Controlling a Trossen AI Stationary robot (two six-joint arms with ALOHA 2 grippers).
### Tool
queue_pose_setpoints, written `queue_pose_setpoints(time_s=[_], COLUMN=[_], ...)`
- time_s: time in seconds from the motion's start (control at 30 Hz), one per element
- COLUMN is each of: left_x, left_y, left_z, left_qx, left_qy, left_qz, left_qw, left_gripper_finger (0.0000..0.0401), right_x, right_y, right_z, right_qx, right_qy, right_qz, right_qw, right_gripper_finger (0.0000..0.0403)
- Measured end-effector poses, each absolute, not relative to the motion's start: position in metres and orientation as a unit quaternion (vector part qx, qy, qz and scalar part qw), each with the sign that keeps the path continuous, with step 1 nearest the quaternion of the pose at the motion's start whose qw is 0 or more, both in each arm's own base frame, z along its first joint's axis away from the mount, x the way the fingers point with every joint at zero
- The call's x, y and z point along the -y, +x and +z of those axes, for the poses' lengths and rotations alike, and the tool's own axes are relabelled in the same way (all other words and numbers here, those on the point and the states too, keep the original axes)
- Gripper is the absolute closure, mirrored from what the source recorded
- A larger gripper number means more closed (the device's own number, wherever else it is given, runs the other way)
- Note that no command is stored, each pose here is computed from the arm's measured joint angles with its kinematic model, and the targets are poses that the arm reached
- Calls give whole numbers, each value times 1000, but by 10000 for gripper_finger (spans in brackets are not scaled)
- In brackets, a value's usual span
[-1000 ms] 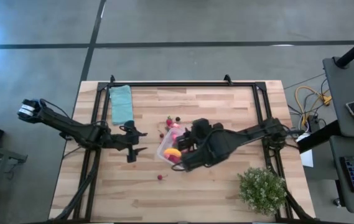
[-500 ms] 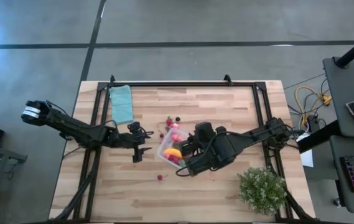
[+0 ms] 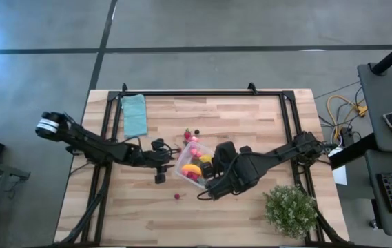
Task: Pick and placing Produce into tupperware
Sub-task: Adjust the transparent container
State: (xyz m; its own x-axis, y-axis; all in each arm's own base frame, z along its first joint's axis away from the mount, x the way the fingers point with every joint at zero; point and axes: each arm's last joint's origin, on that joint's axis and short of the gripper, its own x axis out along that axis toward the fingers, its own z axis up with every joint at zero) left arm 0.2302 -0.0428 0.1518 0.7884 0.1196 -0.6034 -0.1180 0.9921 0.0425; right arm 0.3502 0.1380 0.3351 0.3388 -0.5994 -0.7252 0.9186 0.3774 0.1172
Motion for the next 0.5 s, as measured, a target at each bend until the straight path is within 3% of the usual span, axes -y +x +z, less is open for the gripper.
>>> queue_pose_setpoints(time_s=[0.5], left_x=[53], left_y=[257], left_z=[155], left_qx=[-294], left_qy=[-31], left_qz=[-14], left_qw=[955], left_gripper_finger=[318], right_x=[-142], right_y=[348], right_z=[334], right_qx=[-304], right_qy=[260], right_qz=[-485], right_qw=[778], right_gripper_finger=[319])
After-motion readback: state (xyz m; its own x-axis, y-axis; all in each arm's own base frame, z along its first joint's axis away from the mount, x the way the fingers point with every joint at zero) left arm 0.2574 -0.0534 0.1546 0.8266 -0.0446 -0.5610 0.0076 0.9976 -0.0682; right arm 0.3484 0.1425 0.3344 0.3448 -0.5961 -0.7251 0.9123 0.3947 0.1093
